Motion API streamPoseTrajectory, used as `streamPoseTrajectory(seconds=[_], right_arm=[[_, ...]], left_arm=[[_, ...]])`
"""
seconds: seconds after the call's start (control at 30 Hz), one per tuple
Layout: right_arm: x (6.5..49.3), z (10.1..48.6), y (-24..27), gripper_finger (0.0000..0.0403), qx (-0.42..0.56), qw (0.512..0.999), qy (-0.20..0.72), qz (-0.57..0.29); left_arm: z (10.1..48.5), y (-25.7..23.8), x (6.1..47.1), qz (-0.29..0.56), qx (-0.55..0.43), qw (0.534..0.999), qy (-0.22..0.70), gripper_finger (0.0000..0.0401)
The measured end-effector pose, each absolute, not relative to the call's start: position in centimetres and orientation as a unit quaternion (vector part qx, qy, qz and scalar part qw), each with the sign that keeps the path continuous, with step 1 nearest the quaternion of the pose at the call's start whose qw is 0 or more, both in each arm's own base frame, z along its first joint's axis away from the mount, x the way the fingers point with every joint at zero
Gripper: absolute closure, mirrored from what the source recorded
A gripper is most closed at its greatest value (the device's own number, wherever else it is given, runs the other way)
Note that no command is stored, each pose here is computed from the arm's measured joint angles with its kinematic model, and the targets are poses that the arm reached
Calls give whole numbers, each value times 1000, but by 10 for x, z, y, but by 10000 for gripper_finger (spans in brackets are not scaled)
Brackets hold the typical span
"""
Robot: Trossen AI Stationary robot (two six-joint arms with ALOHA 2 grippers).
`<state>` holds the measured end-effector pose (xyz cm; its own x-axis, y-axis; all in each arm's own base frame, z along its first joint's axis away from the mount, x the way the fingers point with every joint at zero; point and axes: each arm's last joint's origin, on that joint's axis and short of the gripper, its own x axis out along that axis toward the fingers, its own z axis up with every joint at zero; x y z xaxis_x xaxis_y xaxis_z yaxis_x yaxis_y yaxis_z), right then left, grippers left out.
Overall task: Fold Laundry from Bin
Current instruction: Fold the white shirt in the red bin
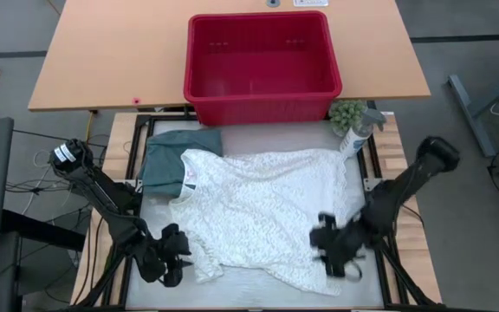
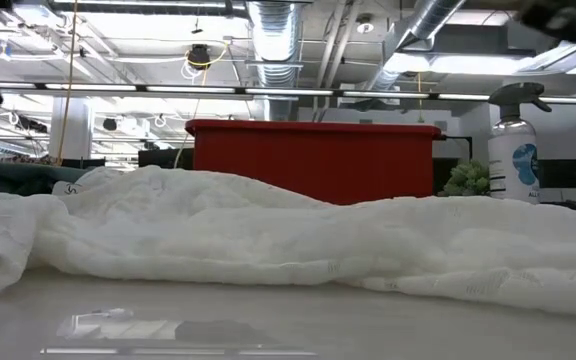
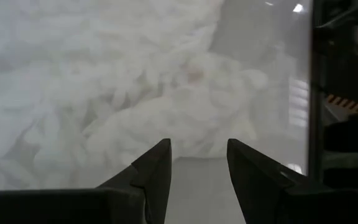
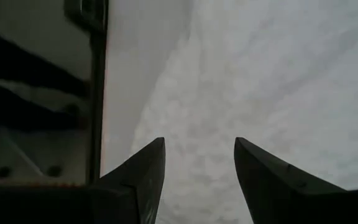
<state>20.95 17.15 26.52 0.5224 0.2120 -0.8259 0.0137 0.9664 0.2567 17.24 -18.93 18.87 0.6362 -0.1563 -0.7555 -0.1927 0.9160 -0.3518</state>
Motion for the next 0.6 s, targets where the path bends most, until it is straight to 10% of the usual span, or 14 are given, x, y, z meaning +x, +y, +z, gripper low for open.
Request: streamPoseTrajectory(seconds=[0.6], right_arm=[[231,184,288,189,15,821,568,52]], left_arm=[[215,-194,177,6,-155,889,431,257]])
